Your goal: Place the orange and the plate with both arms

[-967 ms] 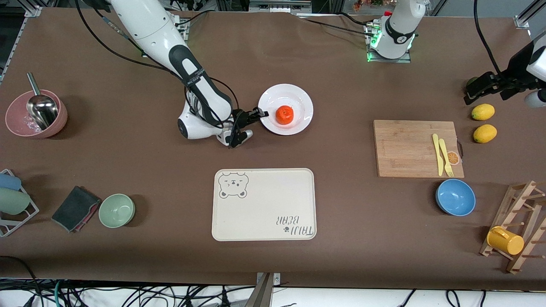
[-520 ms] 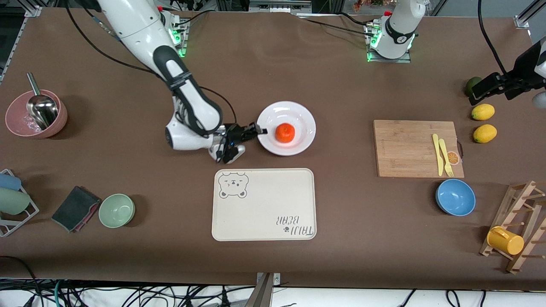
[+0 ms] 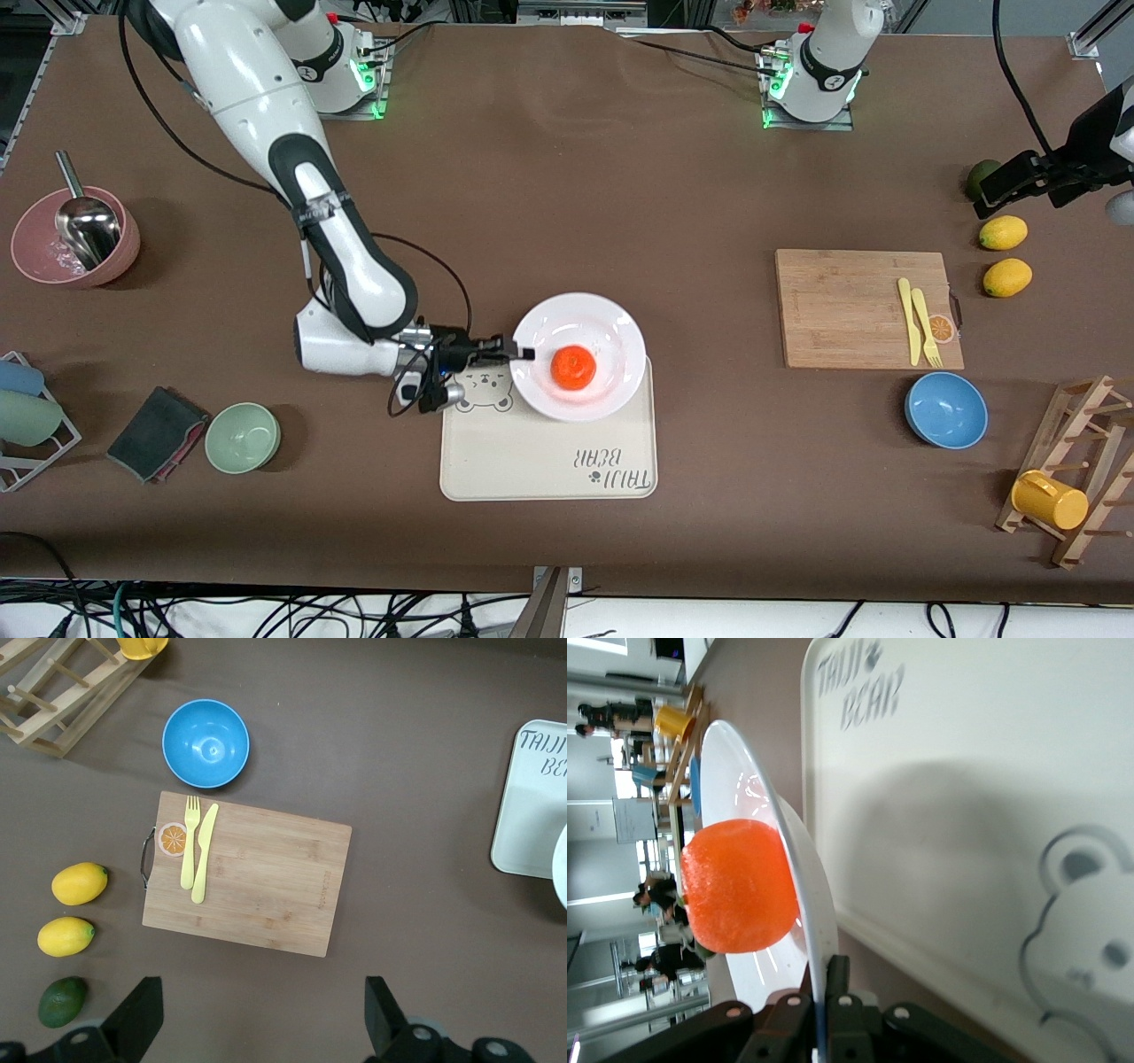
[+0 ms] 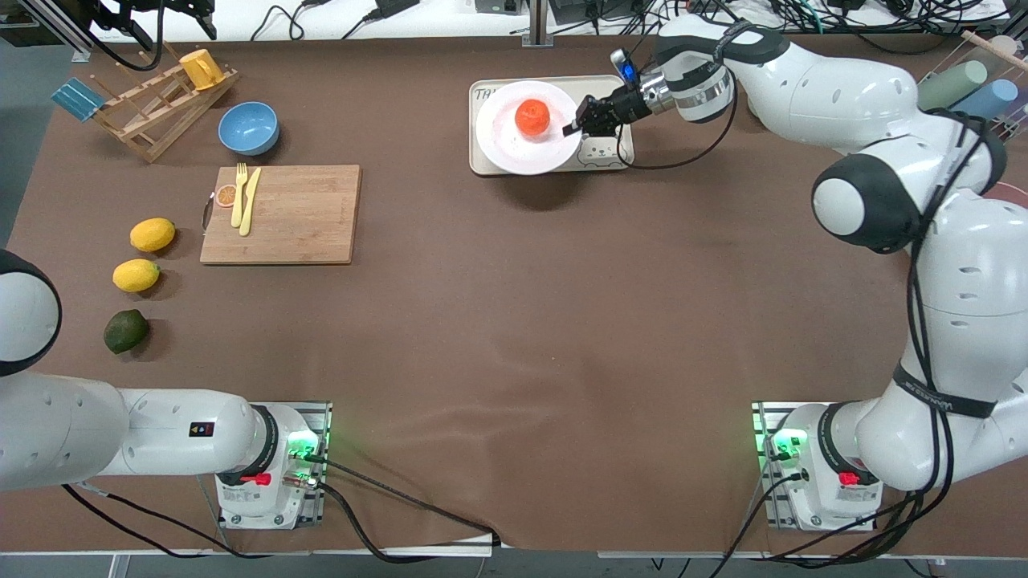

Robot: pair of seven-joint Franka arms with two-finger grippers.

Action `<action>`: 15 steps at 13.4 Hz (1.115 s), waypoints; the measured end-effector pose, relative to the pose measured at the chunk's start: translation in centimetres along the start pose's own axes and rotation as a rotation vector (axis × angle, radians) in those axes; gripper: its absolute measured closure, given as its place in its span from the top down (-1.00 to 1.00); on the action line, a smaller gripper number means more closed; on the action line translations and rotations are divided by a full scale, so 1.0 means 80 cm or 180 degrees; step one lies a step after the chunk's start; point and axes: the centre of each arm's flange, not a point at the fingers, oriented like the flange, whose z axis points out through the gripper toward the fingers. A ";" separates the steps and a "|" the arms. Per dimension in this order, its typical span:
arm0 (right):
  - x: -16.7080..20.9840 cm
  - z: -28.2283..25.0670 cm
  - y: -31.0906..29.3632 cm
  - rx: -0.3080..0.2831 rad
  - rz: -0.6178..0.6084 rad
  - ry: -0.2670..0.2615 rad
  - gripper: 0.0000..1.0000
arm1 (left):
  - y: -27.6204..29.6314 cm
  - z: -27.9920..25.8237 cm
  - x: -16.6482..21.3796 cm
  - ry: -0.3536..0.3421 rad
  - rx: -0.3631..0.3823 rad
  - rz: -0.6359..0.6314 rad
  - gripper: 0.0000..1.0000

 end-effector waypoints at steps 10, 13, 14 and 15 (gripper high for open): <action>0.035 0.009 0.067 -0.0279 0.0062 0.0043 -0.79 | -0.003 0.000 0.001 0.0000 0.0000 -0.0014 1.00; 0.035 0.014 0.056 -0.0588 -0.0225 -0.0078 -0.15 | -0.003 0.000 0.001 -0.0001 0.0000 -0.0016 1.00; 0.038 0.012 0.047 -0.0743 -0.0341 -0.0131 0.07 | -0.003 0.000 0.001 -0.0001 0.0000 -0.0016 1.00; 0.041 0.008 0.037 -0.0947 -0.0458 -0.0184 0.29 | -0.003 0.000 0.001 -0.0001 0.0000 -0.0017 1.00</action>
